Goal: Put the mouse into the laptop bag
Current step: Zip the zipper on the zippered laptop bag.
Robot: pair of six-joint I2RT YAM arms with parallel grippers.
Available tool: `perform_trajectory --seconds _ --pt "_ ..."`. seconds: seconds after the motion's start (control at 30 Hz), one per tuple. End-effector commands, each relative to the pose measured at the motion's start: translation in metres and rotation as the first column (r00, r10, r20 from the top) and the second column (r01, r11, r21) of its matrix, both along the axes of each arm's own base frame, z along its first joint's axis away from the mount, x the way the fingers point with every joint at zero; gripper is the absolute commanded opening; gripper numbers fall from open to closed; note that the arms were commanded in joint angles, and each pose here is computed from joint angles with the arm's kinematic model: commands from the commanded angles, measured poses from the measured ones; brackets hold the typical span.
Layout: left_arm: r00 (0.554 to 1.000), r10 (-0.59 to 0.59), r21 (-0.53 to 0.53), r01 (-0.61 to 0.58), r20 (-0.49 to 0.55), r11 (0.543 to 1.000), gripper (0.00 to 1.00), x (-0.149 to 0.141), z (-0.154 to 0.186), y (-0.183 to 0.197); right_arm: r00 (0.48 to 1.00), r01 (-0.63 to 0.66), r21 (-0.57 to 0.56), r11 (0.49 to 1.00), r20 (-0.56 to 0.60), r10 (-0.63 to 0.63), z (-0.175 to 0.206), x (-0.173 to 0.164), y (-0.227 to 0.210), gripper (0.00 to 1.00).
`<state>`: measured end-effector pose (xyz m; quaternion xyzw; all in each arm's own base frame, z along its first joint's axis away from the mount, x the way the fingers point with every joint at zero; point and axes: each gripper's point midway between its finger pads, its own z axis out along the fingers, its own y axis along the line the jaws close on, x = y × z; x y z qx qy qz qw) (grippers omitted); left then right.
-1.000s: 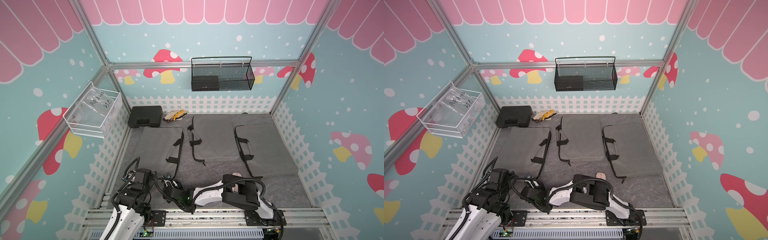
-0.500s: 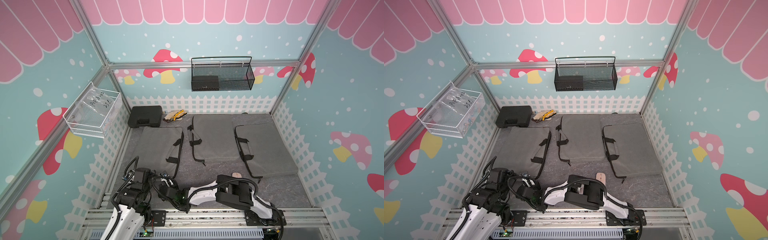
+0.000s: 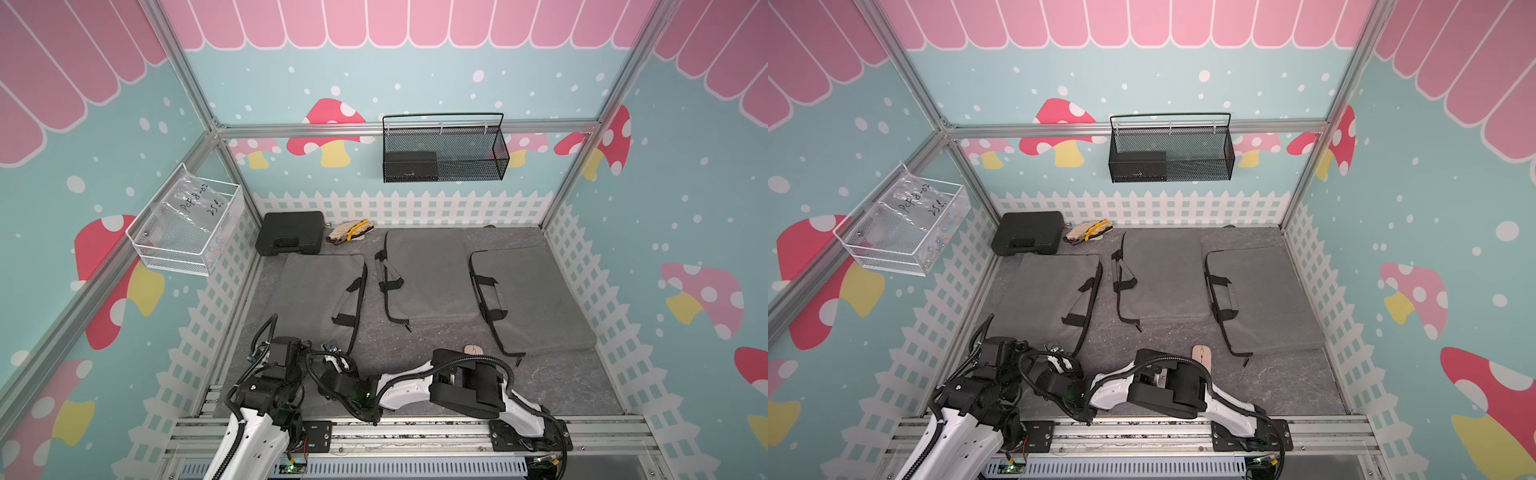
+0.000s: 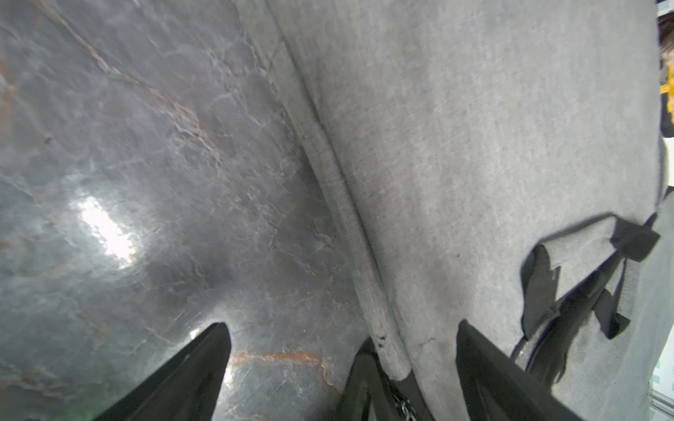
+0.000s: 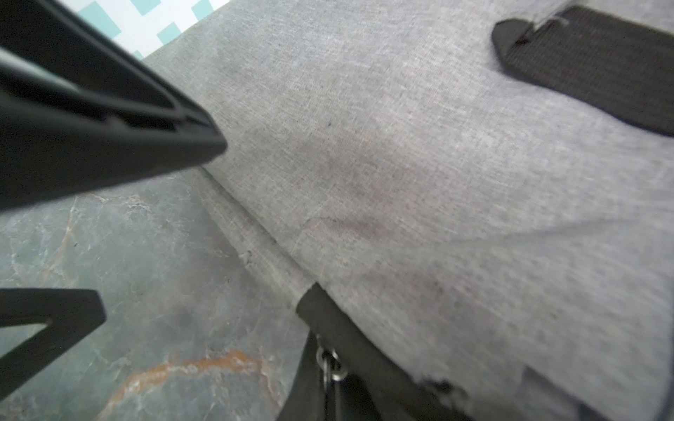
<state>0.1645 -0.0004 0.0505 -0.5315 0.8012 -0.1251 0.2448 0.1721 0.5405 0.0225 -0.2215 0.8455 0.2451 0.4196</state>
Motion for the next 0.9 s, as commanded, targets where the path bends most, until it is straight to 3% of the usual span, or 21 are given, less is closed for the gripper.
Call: perform_trajectory --seconds 0.0,0.27,0.33,0.47,0.6,0.8,0.87 --pt "1.000 0.019 -0.081 -0.018 0.021 0.997 1.00 0.005 -0.009 -0.010 0.999 -0.039 -0.083 0.996 -0.013 0.038 -0.016 -0.011 -0.015 0.00" --pt "0.998 0.032 -0.144 -0.024 0.053 0.989 0.98 0.014 -0.023 -0.017 0.993 -0.114 -0.033 0.993 -0.006 0.114 0.000 -0.033 -0.001 0.00" --pt "0.997 0.038 -0.152 -0.028 0.060 0.988 0.94 0.015 -0.028 -0.018 0.989 -0.146 -0.017 0.989 0.003 0.146 0.004 -0.039 0.003 0.00" --pt "0.995 0.049 -0.185 -0.032 0.087 0.982 0.70 0.020 -0.034 -0.021 0.985 -0.171 -0.009 0.985 0.027 0.171 0.014 -0.047 0.002 0.00" --pt "0.996 0.070 -0.160 -0.060 0.057 0.985 0.35 0.014 -0.034 -0.014 0.985 -0.169 0.016 0.986 0.020 0.168 0.017 -0.048 -0.006 0.00" --pt "0.995 0.099 -0.121 -0.096 0.018 0.988 0.01 0.002 -0.030 -0.001 0.993 -0.117 -0.016 0.993 0.028 0.118 0.009 -0.042 -0.036 0.00" --pt "0.995 0.102 -0.127 -0.100 0.013 0.987 0.00 0.001 -0.030 0.000 0.995 -0.093 -0.032 0.995 0.031 0.094 0.006 -0.037 -0.049 0.00"
